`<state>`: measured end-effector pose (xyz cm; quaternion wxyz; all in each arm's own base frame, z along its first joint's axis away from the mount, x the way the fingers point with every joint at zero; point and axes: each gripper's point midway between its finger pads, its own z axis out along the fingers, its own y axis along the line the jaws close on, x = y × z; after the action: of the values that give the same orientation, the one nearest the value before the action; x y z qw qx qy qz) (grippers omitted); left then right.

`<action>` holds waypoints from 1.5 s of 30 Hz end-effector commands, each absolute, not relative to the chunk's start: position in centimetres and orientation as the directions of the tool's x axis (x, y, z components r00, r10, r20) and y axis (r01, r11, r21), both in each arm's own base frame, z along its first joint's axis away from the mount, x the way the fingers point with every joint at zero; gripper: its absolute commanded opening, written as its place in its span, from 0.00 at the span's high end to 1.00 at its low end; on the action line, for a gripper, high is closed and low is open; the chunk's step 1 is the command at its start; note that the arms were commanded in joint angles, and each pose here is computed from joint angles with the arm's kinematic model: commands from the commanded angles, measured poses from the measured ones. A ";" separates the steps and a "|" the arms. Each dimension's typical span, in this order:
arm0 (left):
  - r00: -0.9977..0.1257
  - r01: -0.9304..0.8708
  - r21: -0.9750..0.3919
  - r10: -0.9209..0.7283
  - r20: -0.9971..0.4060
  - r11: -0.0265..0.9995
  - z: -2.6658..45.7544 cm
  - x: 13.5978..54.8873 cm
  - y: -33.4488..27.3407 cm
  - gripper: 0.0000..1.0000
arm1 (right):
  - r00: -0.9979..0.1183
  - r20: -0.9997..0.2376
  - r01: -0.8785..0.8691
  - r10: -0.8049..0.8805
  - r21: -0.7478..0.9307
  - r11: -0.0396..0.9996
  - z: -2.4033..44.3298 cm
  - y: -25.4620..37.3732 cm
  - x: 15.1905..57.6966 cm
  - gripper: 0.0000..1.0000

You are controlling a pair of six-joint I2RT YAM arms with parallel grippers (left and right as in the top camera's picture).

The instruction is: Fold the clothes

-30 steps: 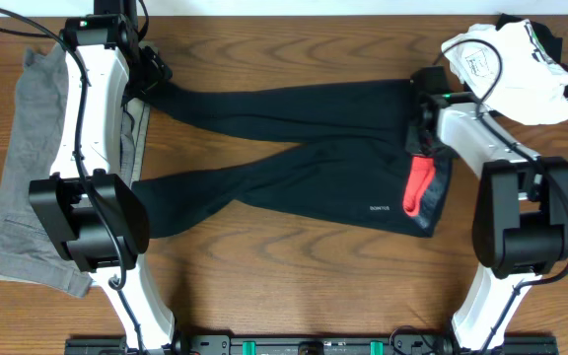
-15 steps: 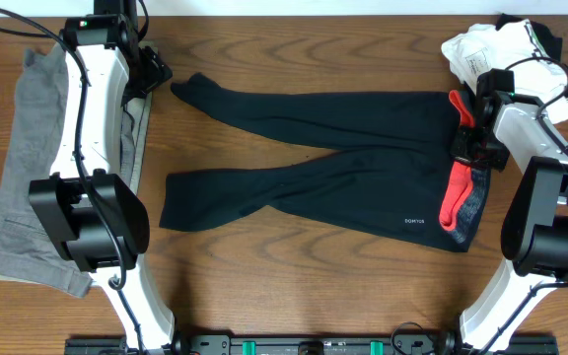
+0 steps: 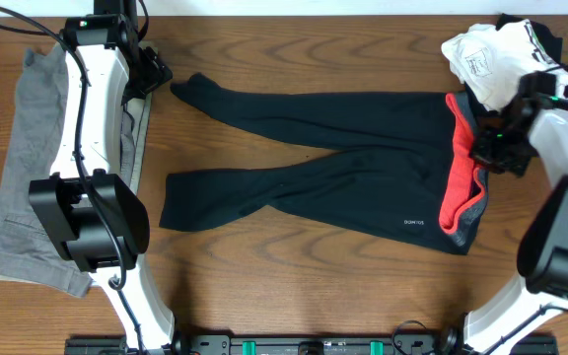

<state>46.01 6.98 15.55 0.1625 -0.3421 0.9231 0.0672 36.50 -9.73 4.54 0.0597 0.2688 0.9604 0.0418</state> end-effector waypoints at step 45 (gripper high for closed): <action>-0.742 -0.636 0.015 -0.606 -0.287 0.772 15.0 45.0 6.3 0.27 | -0.960 -0.150 0.195 0.236 0.248 0.949 5.1 0.6 39.2 0.75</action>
<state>45.49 6.90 15.39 0.1515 -0.3417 0.9250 0.0689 39.74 -0.64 6.36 0.1184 0.1027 0.9835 0.0904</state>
